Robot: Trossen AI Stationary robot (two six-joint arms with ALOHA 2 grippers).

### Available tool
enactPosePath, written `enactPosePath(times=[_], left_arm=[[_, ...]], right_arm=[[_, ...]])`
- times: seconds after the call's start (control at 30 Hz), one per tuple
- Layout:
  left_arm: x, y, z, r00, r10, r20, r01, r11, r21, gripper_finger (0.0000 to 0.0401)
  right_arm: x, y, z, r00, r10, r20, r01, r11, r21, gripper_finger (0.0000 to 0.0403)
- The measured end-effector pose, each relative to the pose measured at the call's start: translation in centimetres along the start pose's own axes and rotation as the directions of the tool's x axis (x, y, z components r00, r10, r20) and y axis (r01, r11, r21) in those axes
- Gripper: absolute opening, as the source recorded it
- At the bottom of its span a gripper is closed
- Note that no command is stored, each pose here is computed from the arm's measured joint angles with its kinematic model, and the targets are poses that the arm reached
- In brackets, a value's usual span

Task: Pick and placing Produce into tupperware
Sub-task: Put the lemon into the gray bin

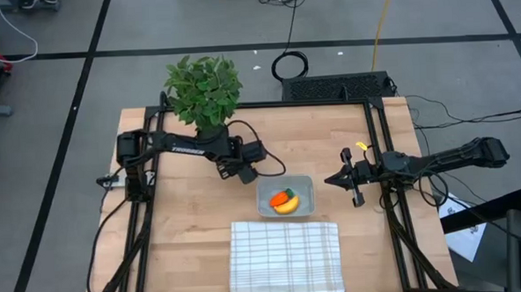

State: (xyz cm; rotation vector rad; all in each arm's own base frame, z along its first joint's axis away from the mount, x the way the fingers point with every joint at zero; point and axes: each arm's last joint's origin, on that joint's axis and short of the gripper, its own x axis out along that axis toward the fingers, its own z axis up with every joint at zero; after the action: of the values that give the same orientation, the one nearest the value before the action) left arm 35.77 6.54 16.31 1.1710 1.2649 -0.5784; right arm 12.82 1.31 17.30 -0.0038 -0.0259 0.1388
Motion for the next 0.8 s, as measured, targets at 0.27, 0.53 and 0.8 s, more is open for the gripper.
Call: enactPosePath(times=[0.27,0.53,0.8], left_arm=[[0.2,0.4,-0.8,1.000,0.014,0.027,-0.013,1.000,-0.023,0.0308],[0.4,0.6,-1.5,0.997,0.005,0.082,-0.001,0.999,-0.050,0.0308],[1.6,0.9,-1.9,0.993,0.013,0.114,0.002,0.991,-0.131,0.0308]], right_arm=[[0.0,0.0,0.0,1.000,0.000,-0.003,0.000,1.000,-0.007,0.0000],[0.0,0.0,0.0,1.000,0.000,-0.003,0.000,1.000,-0.008,0.0000],[0.0,0.0,-0.1,1.000,0.000,-0.009,0.000,1.000,-0.011,0.0000]])
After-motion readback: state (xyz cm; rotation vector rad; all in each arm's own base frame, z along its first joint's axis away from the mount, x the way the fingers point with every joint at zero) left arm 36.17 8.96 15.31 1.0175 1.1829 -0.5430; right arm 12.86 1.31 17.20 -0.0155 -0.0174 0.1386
